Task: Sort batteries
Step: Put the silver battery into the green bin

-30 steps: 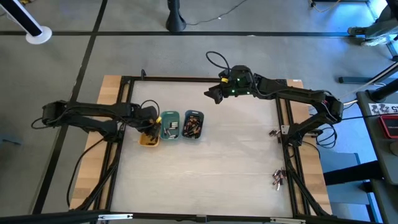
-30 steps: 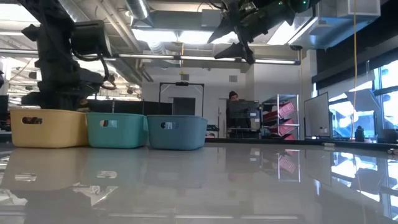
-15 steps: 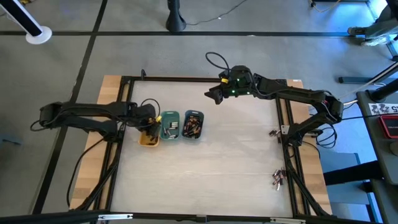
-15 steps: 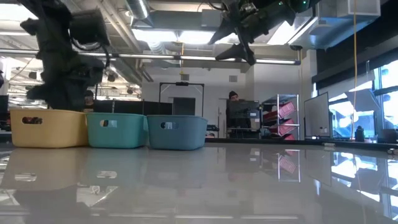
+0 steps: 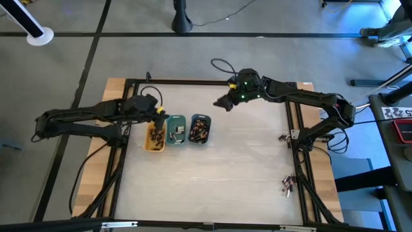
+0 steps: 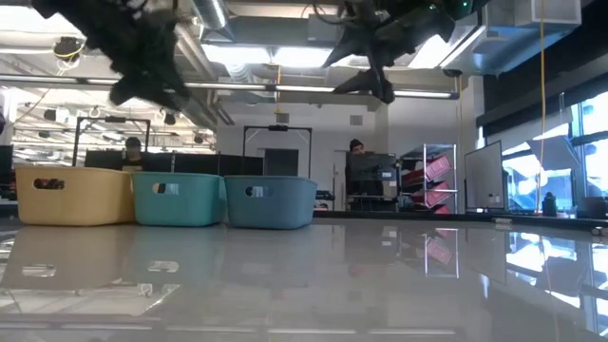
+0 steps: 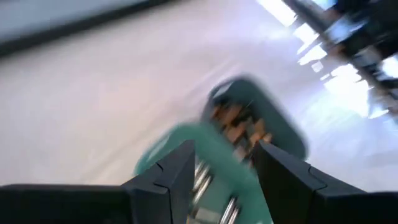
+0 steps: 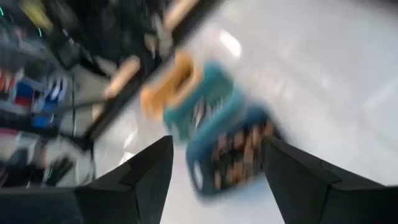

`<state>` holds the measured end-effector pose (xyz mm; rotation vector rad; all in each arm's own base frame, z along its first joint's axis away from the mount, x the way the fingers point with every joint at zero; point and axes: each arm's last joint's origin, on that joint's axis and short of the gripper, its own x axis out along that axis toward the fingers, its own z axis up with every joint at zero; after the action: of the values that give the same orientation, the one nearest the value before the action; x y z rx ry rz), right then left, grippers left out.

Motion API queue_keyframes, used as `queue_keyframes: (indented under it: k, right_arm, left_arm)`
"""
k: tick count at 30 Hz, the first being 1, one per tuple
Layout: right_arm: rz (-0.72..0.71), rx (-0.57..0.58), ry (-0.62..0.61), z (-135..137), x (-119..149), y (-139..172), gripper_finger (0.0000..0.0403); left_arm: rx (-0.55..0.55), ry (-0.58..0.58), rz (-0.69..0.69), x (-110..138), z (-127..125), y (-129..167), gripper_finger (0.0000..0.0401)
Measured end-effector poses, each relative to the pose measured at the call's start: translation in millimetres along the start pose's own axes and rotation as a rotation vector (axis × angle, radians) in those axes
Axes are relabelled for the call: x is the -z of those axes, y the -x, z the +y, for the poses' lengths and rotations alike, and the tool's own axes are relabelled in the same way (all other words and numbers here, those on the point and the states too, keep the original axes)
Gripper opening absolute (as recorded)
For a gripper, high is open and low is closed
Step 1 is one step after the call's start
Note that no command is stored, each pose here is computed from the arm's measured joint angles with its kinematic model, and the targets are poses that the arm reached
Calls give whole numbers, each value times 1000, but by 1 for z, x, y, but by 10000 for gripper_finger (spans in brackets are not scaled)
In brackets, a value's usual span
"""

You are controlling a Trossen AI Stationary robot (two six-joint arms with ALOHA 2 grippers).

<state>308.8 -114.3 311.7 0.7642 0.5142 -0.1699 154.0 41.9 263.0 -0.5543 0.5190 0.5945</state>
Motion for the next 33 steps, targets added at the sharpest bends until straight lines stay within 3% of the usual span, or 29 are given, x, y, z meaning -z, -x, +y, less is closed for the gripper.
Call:
queue_keyframes:
  k: [4, 10, 15, 21, 28, 33]
  right_arm:
    - [252, 52, -46, 5, 30, 0, 243]
    - [700, 353, -72, 16, 93, 14, 243]
    - [978, 555, -66, 41, 139, 34, 243]
    - [1154, 558, -87, 63, 199, 35, 243]
    - [1248, 632, -240, 50, 260, 30, 247]
    - [1304, 729, -338, 37, 284, 34, 265]
  left_arm:
    - [61, -71, -104, -9, -5, 3, 155]
    - [55, -138, -118, -12, -5, 1, 155]
    - [41, -154, -143, -15, -3, 1, 155]
    - [86, -163, -234, -27, -3, 0, 155]
    - [152, -167, -271, -37, -2, -7, 155]
    - [252, -191, -236, -40, -4, -17, 155]
